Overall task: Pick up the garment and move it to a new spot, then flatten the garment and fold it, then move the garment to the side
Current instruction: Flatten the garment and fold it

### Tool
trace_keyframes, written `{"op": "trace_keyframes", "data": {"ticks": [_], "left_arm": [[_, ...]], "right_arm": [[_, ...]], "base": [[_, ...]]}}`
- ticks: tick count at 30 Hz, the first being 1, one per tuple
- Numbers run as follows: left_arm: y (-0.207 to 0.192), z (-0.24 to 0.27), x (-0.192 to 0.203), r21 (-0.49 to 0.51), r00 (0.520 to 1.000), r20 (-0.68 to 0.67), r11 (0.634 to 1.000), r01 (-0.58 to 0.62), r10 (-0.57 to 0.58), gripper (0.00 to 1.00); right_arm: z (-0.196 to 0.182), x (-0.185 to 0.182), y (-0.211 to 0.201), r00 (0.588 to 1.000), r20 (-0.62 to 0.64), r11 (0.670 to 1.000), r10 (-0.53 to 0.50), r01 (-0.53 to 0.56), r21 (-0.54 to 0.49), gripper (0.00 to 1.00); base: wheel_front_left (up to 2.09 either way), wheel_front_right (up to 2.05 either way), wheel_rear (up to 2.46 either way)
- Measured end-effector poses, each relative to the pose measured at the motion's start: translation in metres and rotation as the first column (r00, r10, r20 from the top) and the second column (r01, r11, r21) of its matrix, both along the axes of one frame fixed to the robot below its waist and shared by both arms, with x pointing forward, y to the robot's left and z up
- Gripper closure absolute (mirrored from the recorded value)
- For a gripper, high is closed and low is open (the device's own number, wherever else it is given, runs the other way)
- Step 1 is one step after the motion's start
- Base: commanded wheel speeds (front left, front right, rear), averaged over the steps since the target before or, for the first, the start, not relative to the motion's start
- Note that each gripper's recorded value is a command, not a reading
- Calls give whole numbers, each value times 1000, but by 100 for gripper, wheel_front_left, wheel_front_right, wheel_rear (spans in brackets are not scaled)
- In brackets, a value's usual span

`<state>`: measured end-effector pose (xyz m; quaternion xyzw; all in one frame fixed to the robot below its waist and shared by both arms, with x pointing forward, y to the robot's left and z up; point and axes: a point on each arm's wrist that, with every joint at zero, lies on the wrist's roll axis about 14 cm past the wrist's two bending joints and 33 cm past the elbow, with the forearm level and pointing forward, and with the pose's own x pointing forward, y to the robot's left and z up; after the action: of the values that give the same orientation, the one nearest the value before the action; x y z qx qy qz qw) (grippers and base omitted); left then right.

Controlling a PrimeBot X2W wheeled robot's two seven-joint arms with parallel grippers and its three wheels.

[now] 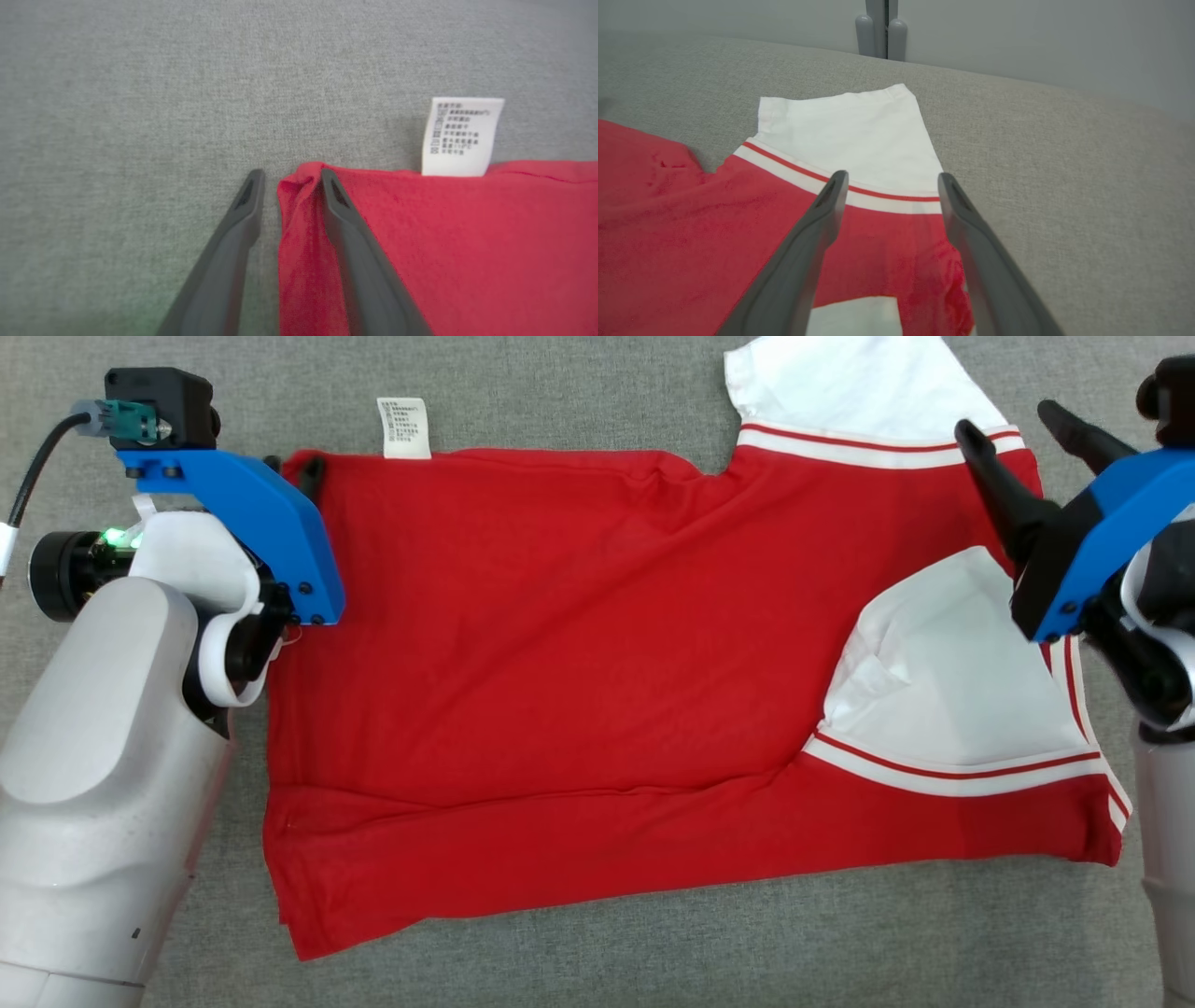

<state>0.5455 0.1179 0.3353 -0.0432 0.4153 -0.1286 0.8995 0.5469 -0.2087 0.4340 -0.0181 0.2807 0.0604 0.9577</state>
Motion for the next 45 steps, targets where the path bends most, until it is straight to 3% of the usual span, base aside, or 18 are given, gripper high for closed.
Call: {"op": "trace_keyframes", "data": {"ticks": [9,15,29,30,31,32,41,45], "left_arm": [[4,3,3,-18,998,67,1000,-16,17,100],[5,9,-5,-45,992,124,999,-10,16,100],[9,9,-23,-59,987,161,998,16,-6,100],[8,9,-23,-60,987,163,998,16,-6,100],[9,9,-23,-60,985,170,998,17,-6,100],[9,9,-22,-58,984,179,998,17,-7,100],[16,19,-9,-73,953,297,997,-35,55,100],[20,19,-13,-73,949,307,996,-47,67,100]], "right_arm": [[5,42,-1,999,-32,1000,1,-2,-18,0],[-18,72,-5,993,-118,995,-11,0,-95,0],[-72,105,4,973,-224,997,-52,39,-62,2],[-73,105,5,972,-230,997,-52,39,-62,33],[-73,106,4,971,-232,997,-54,40,-64,75],[-71,107,4,973,-226,997,-53,39,-65,100],[-36,118,0,997,-54,998,-62,62,1,100],[-28,109,-6,997,-54,998,-60,60,7,100]], "base": [[0,0,0],[0,0,0],[0,0,0],[0,0,0],[0,0,0],[0,0,0],[0,0,0],[0,0,0]]}}
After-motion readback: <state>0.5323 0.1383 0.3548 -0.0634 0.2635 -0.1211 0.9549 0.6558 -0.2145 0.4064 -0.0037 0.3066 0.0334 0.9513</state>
